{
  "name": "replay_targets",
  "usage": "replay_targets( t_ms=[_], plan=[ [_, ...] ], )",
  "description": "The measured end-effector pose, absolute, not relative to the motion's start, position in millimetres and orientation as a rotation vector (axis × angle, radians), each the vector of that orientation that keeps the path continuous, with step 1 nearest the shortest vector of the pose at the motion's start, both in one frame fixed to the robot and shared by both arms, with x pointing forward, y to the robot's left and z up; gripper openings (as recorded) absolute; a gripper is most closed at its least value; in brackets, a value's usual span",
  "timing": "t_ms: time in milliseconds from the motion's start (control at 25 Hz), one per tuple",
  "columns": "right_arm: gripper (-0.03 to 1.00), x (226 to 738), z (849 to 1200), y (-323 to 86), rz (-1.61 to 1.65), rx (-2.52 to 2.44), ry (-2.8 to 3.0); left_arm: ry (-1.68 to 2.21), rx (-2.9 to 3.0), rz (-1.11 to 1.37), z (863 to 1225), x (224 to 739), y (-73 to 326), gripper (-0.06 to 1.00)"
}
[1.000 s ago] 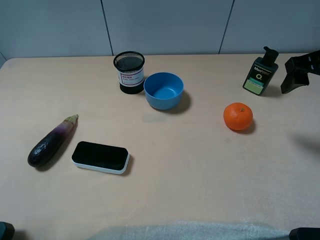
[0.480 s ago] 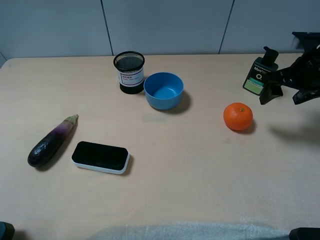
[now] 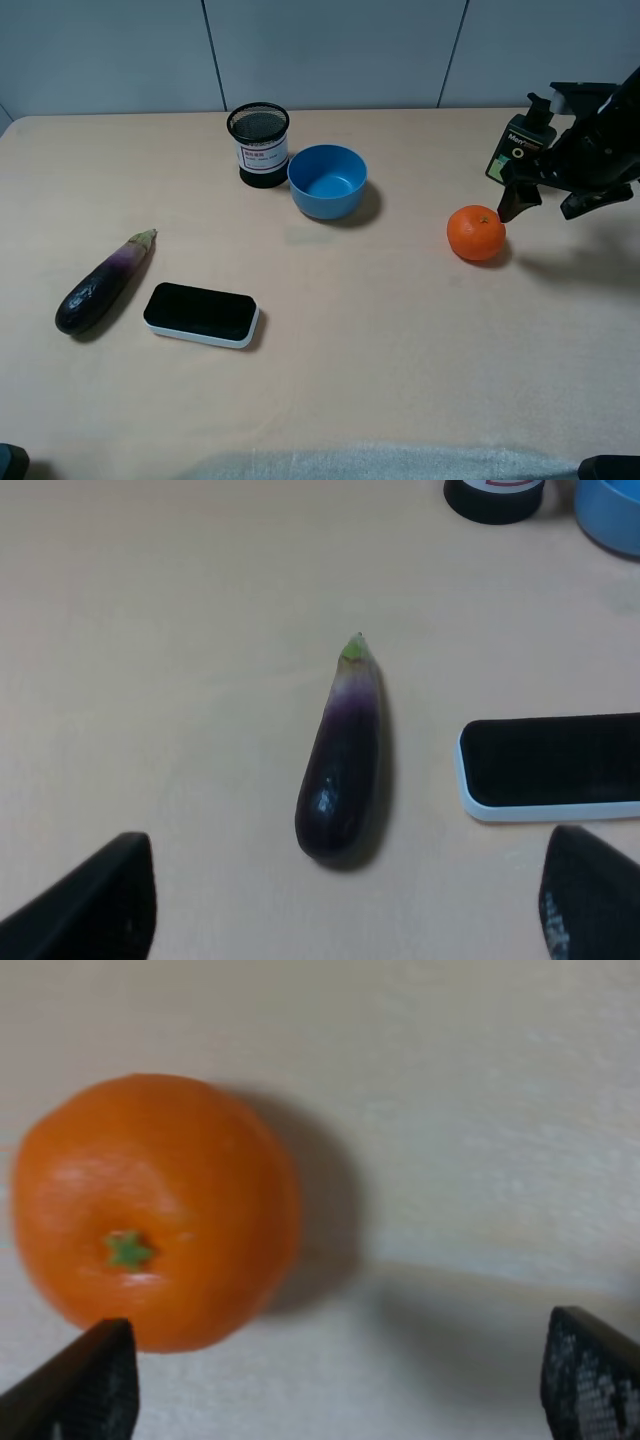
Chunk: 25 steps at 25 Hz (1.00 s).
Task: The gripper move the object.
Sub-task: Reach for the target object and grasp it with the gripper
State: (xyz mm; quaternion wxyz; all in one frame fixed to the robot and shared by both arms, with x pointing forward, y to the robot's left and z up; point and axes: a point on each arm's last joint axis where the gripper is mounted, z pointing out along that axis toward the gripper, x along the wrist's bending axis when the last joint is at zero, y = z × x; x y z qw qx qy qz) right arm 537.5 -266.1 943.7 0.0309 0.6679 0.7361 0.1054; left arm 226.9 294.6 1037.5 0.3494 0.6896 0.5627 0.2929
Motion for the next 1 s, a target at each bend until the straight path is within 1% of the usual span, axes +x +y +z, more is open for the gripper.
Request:
replay_targets(
  t_ms=[560, 760, 1000],
  plan=[
    [0.61, 523, 944, -199, 0.349, 1.797, 2.498, 1.458, 1.787, 0.759, 1037, 227, 295, 0.77],
    [0.61, 524, 940, -195, 0.353, 1.785, 2.503, 1.458, 1.787, 0.759, 1037, 227, 295, 0.77],
    [0.61, 528, 921, -196, 0.260, 1.778, 2.545, 1.458, 1.787, 0.759, 1037, 227, 295, 0.77]
  ],
)
